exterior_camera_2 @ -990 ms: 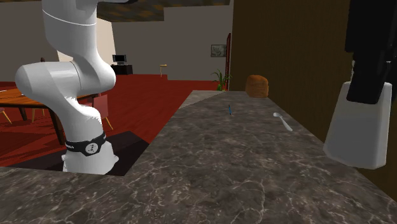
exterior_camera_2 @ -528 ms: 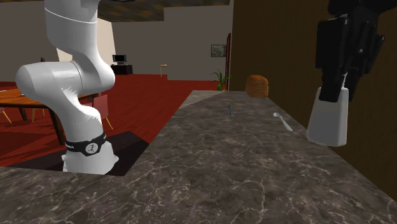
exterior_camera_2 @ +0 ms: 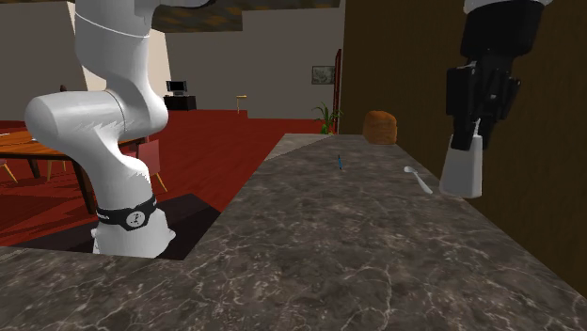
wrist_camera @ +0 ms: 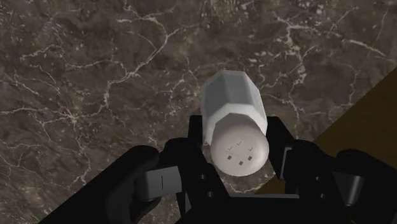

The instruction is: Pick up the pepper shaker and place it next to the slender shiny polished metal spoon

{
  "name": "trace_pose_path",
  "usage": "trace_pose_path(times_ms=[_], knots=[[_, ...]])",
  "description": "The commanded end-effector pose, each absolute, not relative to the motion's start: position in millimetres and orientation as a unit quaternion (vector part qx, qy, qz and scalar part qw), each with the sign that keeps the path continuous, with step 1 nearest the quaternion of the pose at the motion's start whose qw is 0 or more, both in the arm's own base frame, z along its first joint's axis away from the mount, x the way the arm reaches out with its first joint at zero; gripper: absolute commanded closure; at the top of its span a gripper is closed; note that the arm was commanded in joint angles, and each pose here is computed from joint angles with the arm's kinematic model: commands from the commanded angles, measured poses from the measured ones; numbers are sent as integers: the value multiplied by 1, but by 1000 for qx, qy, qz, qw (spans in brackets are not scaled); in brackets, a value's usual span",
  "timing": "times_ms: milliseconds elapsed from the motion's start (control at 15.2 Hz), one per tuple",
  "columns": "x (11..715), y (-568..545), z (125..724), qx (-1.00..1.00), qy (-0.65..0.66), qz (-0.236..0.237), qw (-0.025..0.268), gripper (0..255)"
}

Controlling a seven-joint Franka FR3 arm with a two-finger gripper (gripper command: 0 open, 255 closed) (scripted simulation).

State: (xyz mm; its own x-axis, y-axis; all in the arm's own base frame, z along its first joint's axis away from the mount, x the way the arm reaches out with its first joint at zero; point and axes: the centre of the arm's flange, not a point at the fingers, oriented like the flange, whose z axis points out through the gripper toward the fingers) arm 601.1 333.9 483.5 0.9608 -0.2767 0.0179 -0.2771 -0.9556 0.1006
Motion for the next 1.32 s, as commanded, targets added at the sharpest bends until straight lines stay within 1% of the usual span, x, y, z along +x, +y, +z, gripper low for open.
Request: trace_pose_path(times_ms=[0, 990, 1254], knots=[[591, 356, 480, 989, -141, 2, 51, 255], [510, 540, 435, 989, -141, 2, 51, 255], [510, 540, 414, 989, -141, 2, 51, 255]])
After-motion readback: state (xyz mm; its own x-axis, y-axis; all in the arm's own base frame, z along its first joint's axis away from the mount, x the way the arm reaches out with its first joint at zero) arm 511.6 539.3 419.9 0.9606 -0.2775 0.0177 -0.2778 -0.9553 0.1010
